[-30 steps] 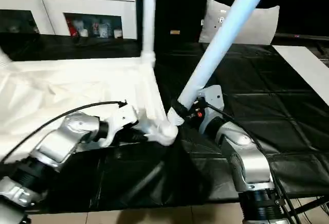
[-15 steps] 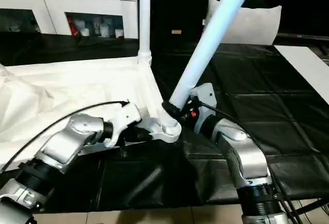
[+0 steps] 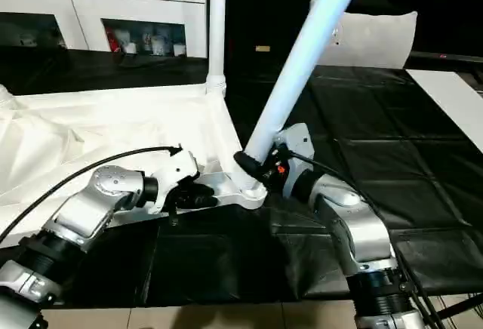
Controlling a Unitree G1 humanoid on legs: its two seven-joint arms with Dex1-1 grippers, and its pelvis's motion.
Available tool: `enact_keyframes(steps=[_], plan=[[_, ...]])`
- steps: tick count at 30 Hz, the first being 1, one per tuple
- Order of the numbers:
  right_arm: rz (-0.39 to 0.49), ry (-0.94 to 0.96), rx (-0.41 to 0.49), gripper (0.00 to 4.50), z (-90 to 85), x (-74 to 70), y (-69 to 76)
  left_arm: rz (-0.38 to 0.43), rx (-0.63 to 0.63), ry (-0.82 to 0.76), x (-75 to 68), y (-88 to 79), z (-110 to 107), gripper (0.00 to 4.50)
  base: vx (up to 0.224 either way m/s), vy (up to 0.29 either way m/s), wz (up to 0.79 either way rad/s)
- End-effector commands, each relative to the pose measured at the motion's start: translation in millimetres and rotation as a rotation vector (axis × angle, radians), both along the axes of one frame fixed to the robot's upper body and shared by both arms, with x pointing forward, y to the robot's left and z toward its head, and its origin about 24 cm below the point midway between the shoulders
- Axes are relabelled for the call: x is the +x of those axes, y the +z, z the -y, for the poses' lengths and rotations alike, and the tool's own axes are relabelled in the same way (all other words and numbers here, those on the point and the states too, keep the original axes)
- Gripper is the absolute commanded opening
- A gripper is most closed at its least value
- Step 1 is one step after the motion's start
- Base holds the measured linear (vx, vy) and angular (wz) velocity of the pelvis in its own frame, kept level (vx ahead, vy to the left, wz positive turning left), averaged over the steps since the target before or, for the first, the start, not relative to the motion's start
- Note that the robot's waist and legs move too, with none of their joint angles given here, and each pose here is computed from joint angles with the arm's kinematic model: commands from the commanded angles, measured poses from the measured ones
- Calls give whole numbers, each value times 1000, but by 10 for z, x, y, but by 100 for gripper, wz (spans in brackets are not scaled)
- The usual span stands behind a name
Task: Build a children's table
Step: Insert table leg to table base
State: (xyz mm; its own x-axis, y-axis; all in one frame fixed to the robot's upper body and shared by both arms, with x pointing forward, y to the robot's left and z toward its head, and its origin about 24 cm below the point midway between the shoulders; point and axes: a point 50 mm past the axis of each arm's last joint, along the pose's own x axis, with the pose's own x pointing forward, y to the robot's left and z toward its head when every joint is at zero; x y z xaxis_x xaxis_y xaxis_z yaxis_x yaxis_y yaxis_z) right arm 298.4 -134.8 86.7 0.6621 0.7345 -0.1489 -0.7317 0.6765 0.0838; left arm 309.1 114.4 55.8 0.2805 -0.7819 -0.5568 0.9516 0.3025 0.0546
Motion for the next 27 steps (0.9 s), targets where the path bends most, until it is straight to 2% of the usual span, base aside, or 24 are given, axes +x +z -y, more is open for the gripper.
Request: enact_keyframes(steps=[1,7,12,15,16,21,27], plan=[[-3,4,-22,185,32,22,28,-41,75,20,-14,-119,-102,65,0,0,0],[-35,31,-89,185,71,47,29,-38,93,-7,-10,-138,-111,25,0,0,0],[-52,52,-104,185,142,61,86,-37,99,-34,-15,-137,-104,2,0,0,0],[-86,77,-111,185,176,50,97,-31,97,-66,-27,-126,-95,0,0,0,0],[-104,104,-123,185,187,31,89,-36,112,-124,-72,-128,-95,0,0,0,0],[-118,127,-119,185,181,36,79,-44,147,-199,-130,-122,-99,0,0,0,0],[-146,165,-122,185,148,61,56,-26,145,-191,-87,-89,-96,0,0,0,0]])
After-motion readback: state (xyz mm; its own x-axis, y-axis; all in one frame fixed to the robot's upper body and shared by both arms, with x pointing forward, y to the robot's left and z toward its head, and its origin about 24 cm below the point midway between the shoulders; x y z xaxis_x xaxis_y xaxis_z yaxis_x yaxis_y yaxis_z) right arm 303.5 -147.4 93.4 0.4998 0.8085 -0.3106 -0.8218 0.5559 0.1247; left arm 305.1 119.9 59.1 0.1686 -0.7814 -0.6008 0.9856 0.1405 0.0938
